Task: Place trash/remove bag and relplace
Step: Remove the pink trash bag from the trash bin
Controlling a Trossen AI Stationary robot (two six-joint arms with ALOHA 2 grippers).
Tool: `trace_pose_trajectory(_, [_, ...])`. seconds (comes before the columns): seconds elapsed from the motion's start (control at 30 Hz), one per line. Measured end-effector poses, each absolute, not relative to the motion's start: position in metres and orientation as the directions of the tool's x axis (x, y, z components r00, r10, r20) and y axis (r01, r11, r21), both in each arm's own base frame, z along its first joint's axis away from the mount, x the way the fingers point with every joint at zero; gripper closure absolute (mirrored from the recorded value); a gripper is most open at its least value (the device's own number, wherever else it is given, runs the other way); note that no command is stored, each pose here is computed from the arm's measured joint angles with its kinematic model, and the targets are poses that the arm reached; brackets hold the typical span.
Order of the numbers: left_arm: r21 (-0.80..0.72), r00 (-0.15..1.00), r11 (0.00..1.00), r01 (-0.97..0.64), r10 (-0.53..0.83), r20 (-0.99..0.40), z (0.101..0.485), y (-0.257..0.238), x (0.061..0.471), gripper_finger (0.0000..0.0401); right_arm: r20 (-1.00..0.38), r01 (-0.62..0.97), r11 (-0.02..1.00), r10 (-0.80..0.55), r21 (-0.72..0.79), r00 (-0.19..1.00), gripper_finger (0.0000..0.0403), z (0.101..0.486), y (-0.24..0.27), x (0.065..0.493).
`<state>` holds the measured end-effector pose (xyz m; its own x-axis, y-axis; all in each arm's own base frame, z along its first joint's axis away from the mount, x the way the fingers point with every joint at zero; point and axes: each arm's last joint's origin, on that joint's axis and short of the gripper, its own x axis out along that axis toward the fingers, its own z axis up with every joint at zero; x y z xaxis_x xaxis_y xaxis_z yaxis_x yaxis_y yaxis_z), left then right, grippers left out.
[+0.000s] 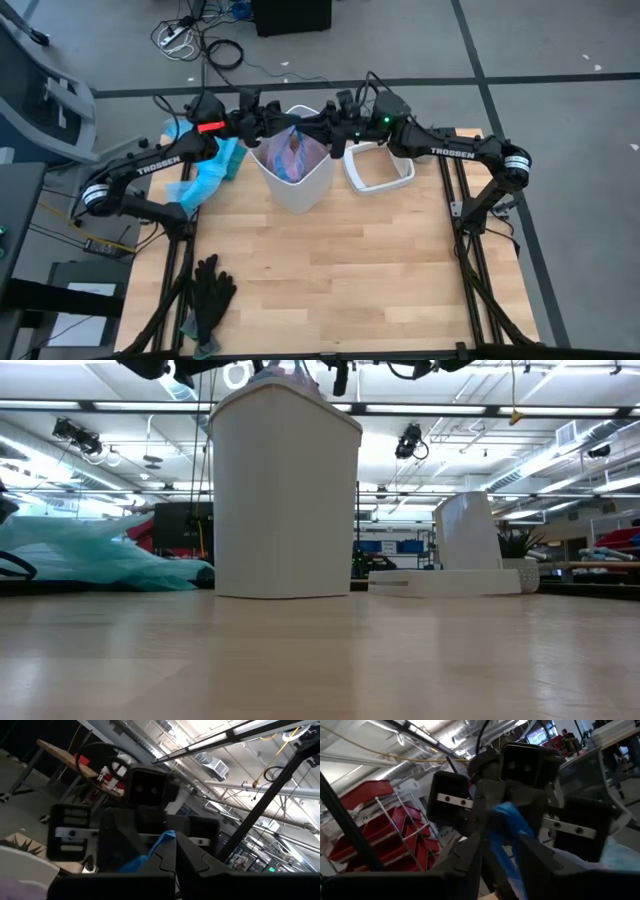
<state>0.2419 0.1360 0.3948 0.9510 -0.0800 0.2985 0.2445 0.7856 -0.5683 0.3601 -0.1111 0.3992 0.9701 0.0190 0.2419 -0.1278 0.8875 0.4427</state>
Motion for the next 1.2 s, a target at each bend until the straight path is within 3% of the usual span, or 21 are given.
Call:
trace_pose_trajectory(0.13, [-0.582,0.956,0.778,0.236,-0.077,0.284,0.389,0.139,0.247,0.0396,0.236,-0.139,0.901,0.041,0.412,0.971,0.0302,0.399,-0.111,0.36])
trace_pose_trajectory(0.27, [-0.582,0.955,0.777,0.24,-0.081,0.286,0.387,0.141,0.25,0.0396,0.222,-0.124,0.914,0.038,0.386,0.974,0.0375,0.397,-0.112,0.36])
trace_pose_trajectory(0.33, [-0.566,0.949,0.786,0.247,-0.079,0.304,0.389,0.142,0.248,0.0396,0.223,-0.122,0.914,0.036,0.387,0.974,0.0392,0.397,-0.112,0.36])
trace_pose_trajectory(0.47, [-0.505,0.927,0.812,0.292,-0.11,0.36,0.396,0.145,0.242,0.0396,0.244,-0.138,0.915,0.045,0.379,0.969,0.0401,0.399,-0.11,0.36])
trace_pose_trajectory(0.57, [-0.472,0.901,0.792,0.388,-0.218,0.376,0.402,0.143,0.237,0.0394,0.269,-0.139,0.916,0.035,0.377,0.963,0.0403,0.402,-0.11,0.359])
trace_pose_trajectory(0.8, [-0.497,0.848,0.687,0.529,-0.453,0.276,0.4,0.135,0.235,0.035,0.269,-0.129,0.916,0.025,0.38,0.963,0.0403,0.402,-0.113,0.358])
trace_pose_trajectory(0.97, [-0.396,0.848,0.751,0.529,-0.451,0.277,0.4,0.135,0.235,0.0315,0.268,-0.135,0.916,0.031,0.379,0.963,0.0403,0.402,-0.112,0.359])
trace_pose_trajectory(1.2, [-0.39,0.878,0.795,0.465,-0.356,0.32,0.401,0.14,0.235,0.0309,0.258,-0.153,0.914,0.055,0.377,0.965,0.0403,0.401,-0.112,0.359])
